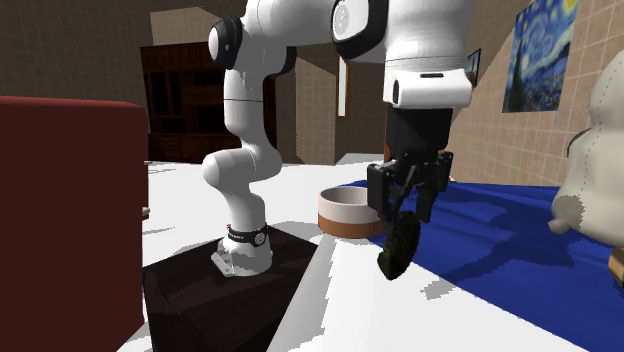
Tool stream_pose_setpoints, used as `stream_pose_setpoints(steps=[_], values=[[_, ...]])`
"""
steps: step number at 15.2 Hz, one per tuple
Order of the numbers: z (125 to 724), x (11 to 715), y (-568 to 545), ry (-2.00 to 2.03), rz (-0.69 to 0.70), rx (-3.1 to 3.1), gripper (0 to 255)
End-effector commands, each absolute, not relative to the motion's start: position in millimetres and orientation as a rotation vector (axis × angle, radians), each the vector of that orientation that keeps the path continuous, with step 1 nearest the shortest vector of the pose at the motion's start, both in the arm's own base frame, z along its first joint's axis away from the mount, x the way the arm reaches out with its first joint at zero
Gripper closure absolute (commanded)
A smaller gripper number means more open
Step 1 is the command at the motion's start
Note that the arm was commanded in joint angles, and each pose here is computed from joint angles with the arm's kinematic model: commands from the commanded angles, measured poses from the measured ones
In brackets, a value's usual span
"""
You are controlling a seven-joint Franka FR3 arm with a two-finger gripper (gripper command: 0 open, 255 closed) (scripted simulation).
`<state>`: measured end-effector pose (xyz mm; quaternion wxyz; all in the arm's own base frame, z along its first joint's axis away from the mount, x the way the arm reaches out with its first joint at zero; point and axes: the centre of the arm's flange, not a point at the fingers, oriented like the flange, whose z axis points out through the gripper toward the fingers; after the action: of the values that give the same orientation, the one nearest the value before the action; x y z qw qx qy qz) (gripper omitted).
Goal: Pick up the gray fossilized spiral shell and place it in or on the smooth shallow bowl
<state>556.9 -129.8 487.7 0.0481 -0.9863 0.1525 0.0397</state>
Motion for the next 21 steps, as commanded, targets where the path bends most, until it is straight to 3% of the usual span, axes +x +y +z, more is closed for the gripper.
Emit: stream_pose_setpoints(steps=[1,12,13,21], values=[[498,557,-130,0.465,0.121,-3.007,255],[529,538,-108,0.464,0.121,-3.007,255],[529,538,-108,0.464,0.121,-3.007,0],[445,594,-82,-0.571,0.060,-3.193,0]])
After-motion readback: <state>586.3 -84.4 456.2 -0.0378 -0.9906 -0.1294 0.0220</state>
